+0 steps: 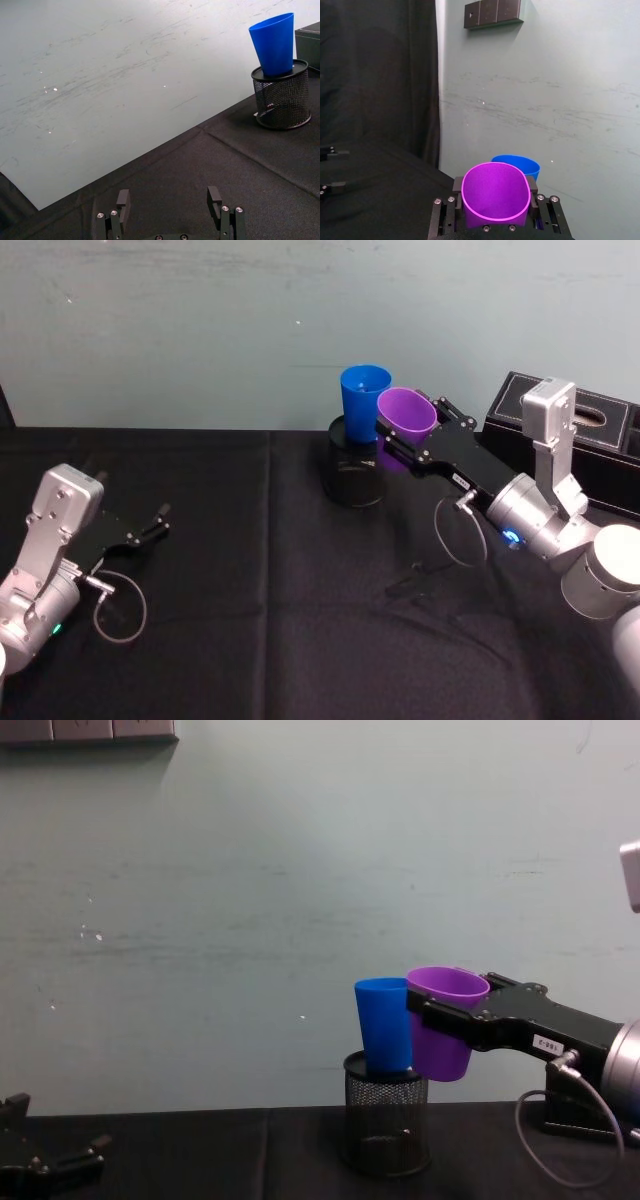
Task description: Pick up one cup with a gripper and tap it against the other cup.
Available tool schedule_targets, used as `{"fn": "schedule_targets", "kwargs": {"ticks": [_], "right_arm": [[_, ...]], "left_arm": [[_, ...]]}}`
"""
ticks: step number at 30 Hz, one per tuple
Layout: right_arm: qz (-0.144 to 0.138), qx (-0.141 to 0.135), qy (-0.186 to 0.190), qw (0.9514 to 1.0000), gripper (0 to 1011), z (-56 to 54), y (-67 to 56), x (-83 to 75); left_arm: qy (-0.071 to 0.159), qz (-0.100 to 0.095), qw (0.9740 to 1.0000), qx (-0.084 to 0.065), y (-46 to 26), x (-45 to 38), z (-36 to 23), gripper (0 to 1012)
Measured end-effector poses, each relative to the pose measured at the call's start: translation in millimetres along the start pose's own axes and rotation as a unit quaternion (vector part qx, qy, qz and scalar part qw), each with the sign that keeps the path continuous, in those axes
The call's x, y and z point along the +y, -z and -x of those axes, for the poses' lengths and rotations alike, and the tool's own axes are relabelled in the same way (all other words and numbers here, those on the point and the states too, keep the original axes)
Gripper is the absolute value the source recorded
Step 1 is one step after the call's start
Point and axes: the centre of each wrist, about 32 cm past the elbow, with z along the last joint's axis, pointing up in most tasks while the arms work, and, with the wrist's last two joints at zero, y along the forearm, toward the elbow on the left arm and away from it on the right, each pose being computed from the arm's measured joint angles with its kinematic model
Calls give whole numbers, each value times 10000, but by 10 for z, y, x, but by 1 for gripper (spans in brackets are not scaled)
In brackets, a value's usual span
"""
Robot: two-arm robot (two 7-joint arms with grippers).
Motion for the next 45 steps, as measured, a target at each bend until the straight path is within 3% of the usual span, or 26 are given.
{"fn": "schedule_targets", "kwargs": {"ticks": [17, 45], "right_arm": [[56, 52, 34, 10000, 723, 187, -42, -249], [53, 46, 33, 10000, 724, 173, -38, -230]], "left_arm": [[0, 0, 10000, 0, 0, 0, 0, 1011], [0, 0, 10000, 0, 0, 0, 0, 1011]]}}
